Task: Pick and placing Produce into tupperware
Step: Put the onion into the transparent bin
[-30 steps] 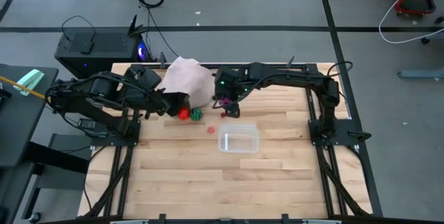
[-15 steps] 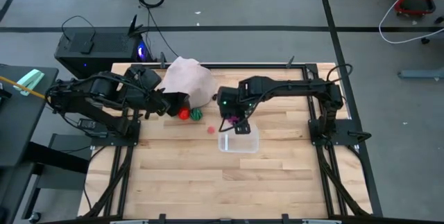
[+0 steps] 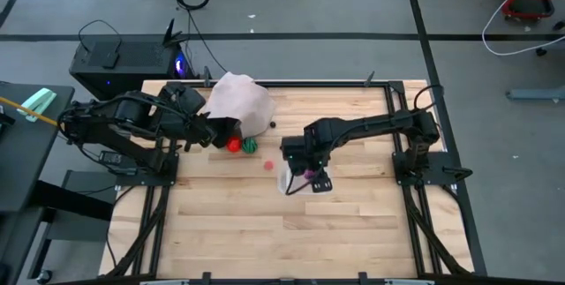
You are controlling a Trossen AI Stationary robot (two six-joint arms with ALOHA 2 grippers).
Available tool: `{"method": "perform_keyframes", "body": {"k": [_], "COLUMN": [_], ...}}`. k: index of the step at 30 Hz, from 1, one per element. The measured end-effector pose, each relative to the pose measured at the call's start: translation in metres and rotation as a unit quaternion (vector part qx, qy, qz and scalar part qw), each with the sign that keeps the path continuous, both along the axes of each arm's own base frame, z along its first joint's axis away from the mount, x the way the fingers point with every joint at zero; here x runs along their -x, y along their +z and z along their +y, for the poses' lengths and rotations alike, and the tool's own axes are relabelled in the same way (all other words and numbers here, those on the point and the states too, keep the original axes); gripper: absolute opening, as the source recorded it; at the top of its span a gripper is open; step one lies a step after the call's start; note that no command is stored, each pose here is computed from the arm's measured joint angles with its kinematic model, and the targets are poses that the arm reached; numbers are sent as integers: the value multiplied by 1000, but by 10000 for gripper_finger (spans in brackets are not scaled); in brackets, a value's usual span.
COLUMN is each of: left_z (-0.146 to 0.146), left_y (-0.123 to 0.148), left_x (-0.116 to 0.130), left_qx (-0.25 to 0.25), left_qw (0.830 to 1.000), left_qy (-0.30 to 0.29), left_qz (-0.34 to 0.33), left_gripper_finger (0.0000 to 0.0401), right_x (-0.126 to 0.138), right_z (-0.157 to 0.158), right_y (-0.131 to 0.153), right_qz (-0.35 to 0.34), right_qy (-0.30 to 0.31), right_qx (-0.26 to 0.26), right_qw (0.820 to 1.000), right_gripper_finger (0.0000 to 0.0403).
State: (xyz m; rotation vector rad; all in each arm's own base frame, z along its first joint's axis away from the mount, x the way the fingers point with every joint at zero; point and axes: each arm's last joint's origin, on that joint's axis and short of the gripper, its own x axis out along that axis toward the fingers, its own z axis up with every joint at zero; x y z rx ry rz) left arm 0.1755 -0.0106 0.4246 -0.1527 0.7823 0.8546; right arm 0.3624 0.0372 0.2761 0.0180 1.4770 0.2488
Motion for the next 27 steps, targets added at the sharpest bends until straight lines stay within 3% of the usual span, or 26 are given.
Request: {"method": "perform_keyframes", "body": {"k": [9,27], "left_z": [0,0], "left_y": [0,0], "left_x": [0,0], "left_qx": [-3,-4], "left_qw": [1000,1000], "left_qy": [-6,-6], "left_qz": [4,5], "left_gripper_finger": [149,144], "right_x": [3,5], "right_z": [6,5], "right_y": [-26,-48], "right_qz": [18,27], "right_qy": [-15,-85], "right_qx": [25,28], "right_qw": [999,996], "right_gripper_finger": [263,264]}}
